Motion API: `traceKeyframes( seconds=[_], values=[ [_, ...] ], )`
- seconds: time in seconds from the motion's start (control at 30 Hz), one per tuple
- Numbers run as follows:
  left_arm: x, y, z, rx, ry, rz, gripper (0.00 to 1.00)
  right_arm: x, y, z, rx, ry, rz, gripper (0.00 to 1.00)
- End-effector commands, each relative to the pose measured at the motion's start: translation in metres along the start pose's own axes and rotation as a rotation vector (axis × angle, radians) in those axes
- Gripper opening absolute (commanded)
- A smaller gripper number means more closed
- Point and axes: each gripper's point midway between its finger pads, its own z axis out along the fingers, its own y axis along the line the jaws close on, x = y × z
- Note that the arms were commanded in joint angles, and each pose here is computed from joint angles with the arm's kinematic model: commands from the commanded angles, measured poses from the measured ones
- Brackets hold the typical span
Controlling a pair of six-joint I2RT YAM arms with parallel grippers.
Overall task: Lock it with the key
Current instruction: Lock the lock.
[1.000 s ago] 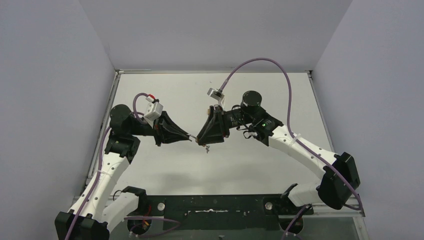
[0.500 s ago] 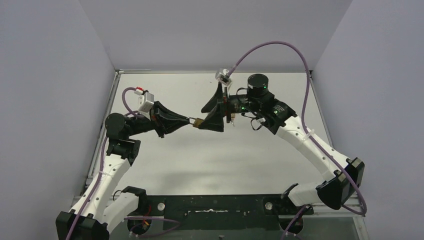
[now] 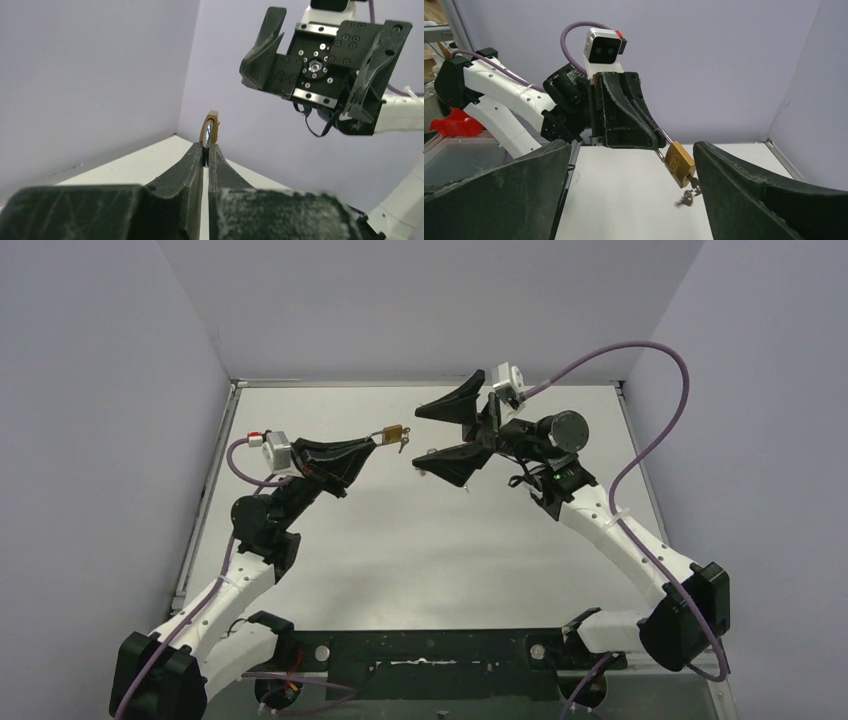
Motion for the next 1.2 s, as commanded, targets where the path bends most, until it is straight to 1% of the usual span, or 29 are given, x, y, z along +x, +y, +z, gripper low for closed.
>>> traceKeyframes(
  seconds=[0.0, 0.1, 0.3, 0.47, 0.63, 0.77, 0.9, 1.07, 1.17],
  values=[
    [-0.066, -0.013, 0.011, 0.012, -0.308, 0.114, 0.0, -0.035, 0.009, 0.009, -0.126, -0.151, -0.176, 1.0],
    [-0.077, -0.02, 0.013, 0.051, -0.362, 0.103, 0.0, -0.031, -0.006, 0.015, -0.119, -0.154, -0.162, 0.99],
    [-0.084, -0.034, 0.014, 0.109, -0.361, 0.097, 0.0, -0.031, -0.032, 0.019, -0.07, -0.171, -0.15, 0.97],
    [-0.083, -0.042, 0.013, 0.142, -0.346, 0.086, 0.0, -0.037, -0.038, 0.024, -0.077, -0.191, -0.157, 0.97],
    [-0.083, -0.045, 0.014, 0.158, -0.34, 0.078, 0.0, -0.041, -0.039, 0.031, -0.121, -0.204, -0.123, 0.96],
    [-0.085, -0.046, 0.016, 0.166, -0.339, 0.073, 0.0, -0.038, -0.041, 0.037, -0.144, -0.194, -0.063, 0.9],
    [-0.086, -0.048, 0.018, 0.179, -0.337, 0.073, 0.0, -0.027, -0.04, 0.047, -0.179, -0.151, -0.005, 0.86],
    [-0.087, -0.048, 0.02, 0.18, -0.338, 0.074, 0.0, -0.022, -0.034, 0.053, -0.213, -0.13, 0.011, 0.79],
    [-0.085, -0.046, 0.021, 0.175, -0.335, 0.076, 0.0, -0.022, -0.031, 0.054, -0.227, -0.123, 0.017, 0.71]
  ],
)
